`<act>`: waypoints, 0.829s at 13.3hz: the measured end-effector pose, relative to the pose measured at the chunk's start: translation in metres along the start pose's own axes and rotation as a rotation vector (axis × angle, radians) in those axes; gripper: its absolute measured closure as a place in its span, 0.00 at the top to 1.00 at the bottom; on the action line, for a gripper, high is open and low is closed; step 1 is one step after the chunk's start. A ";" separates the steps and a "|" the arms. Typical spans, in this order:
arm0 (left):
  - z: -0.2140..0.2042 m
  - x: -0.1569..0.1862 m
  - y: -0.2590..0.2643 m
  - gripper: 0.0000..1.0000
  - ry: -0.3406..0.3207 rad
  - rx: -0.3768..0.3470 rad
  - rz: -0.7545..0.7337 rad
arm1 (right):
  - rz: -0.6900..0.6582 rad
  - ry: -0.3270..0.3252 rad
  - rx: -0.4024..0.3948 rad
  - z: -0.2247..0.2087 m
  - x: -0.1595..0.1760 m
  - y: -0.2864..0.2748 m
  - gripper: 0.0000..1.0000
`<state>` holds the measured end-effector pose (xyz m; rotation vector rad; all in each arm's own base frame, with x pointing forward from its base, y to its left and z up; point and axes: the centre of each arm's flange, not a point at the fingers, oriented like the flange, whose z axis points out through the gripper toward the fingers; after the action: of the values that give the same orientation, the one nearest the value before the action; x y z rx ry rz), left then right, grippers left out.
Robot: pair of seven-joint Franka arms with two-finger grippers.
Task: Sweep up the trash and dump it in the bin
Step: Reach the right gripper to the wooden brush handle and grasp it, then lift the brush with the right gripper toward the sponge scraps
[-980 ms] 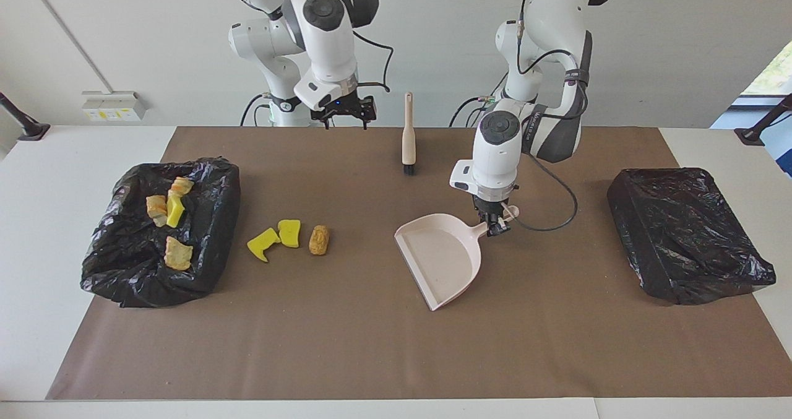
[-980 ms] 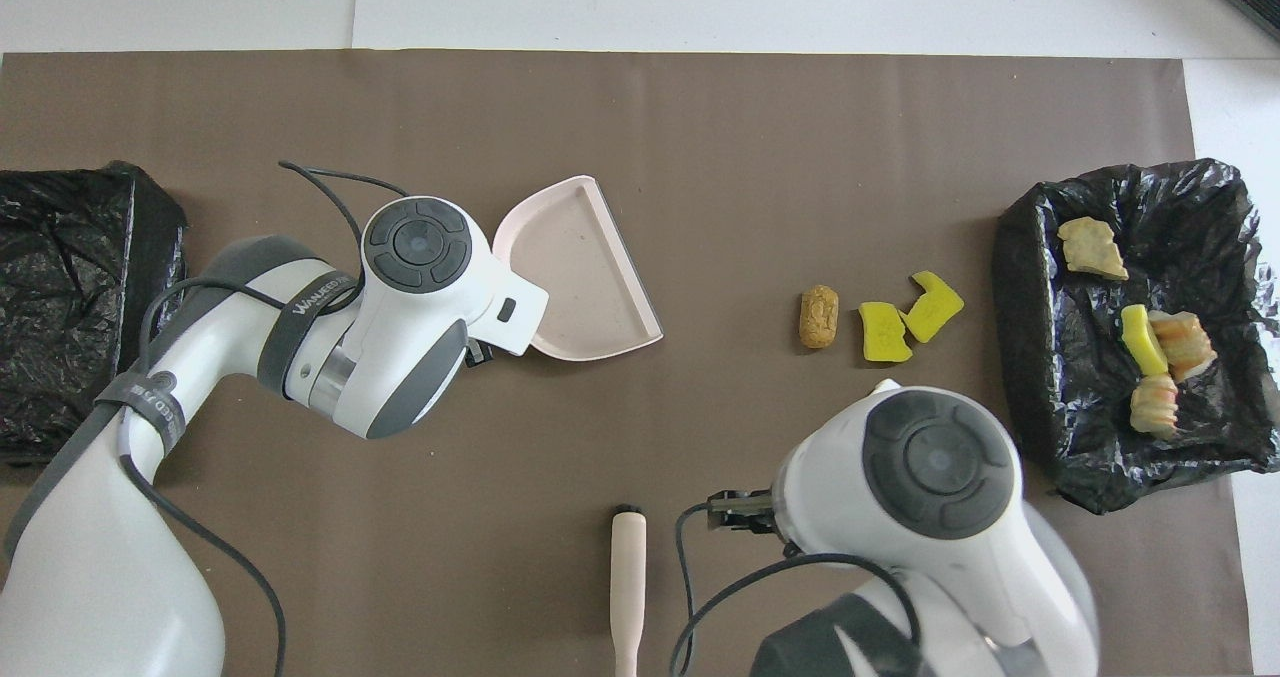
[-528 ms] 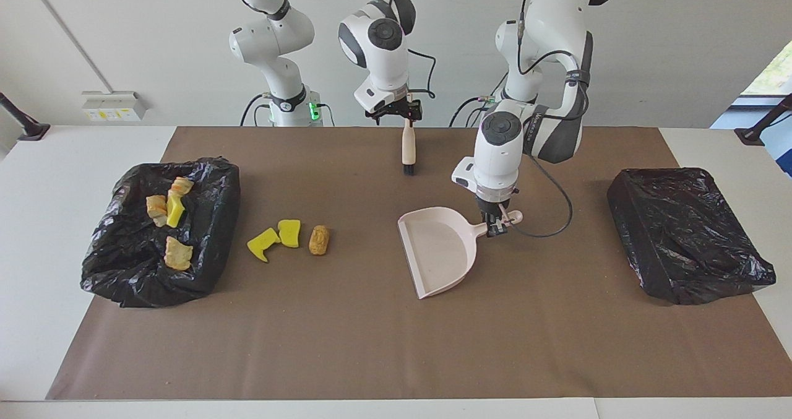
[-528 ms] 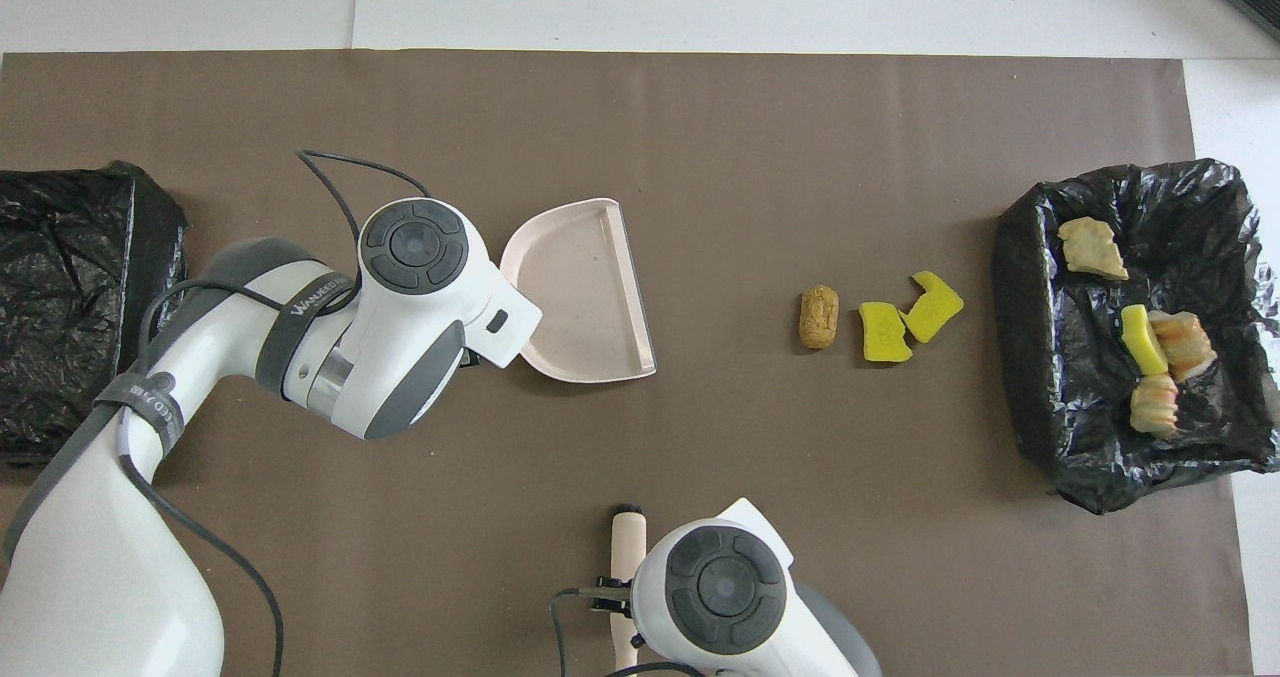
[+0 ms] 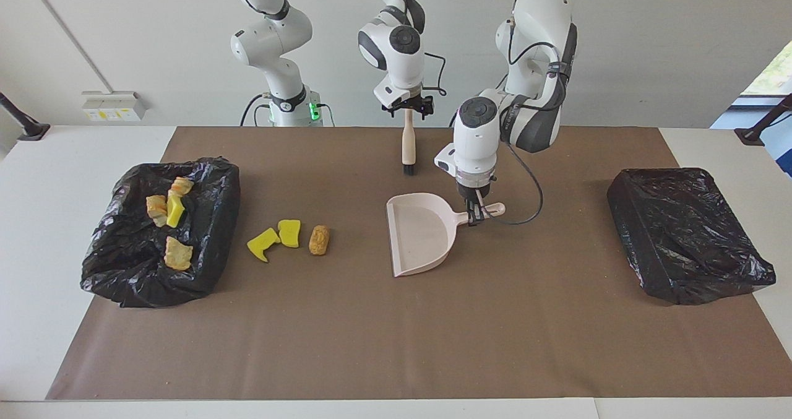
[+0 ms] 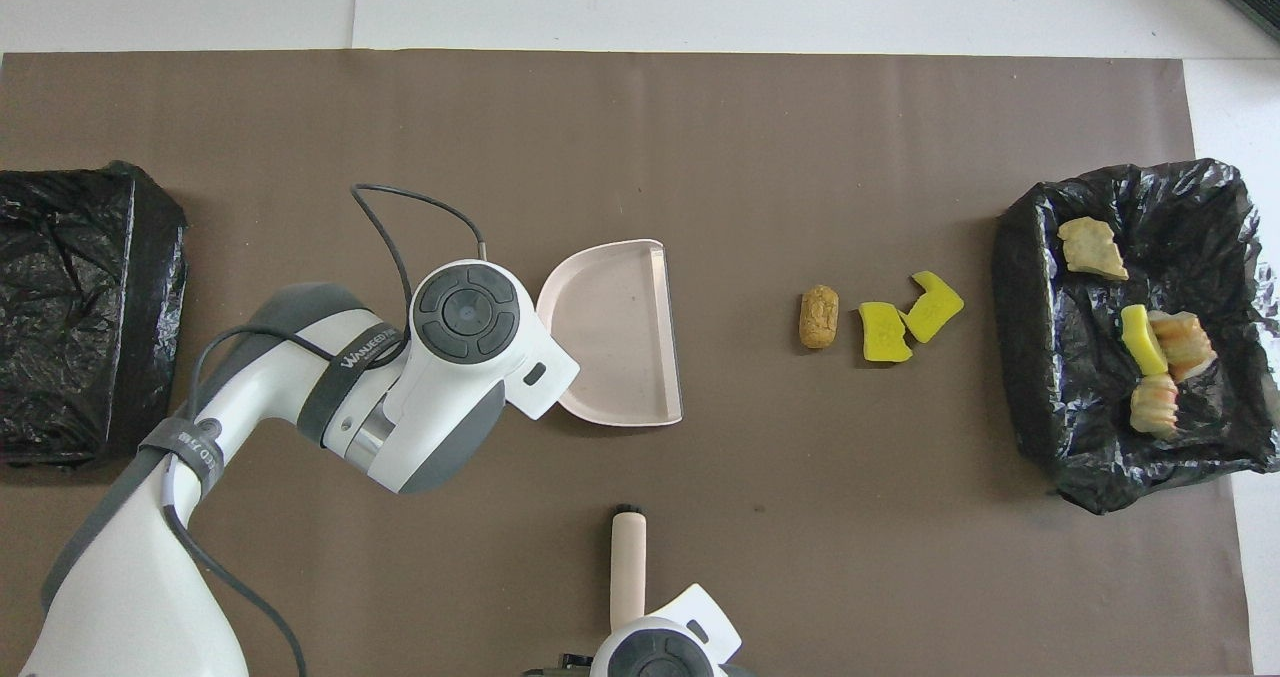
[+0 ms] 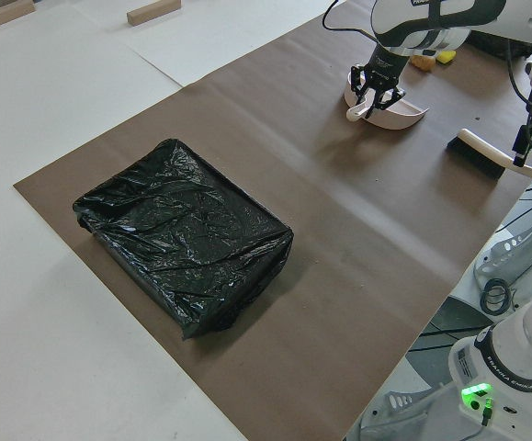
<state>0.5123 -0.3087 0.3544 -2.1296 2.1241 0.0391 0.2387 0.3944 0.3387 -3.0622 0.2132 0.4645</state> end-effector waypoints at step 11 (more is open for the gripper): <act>0.001 -0.001 0.001 0.31 0.001 0.001 -0.023 | -0.023 -0.016 -0.006 0.024 -0.023 0.000 0.67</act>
<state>0.5116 -0.3077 0.3533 -2.1535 2.0991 0.0351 0.2095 0.3992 0.3225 -3.0622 0.1761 0.4888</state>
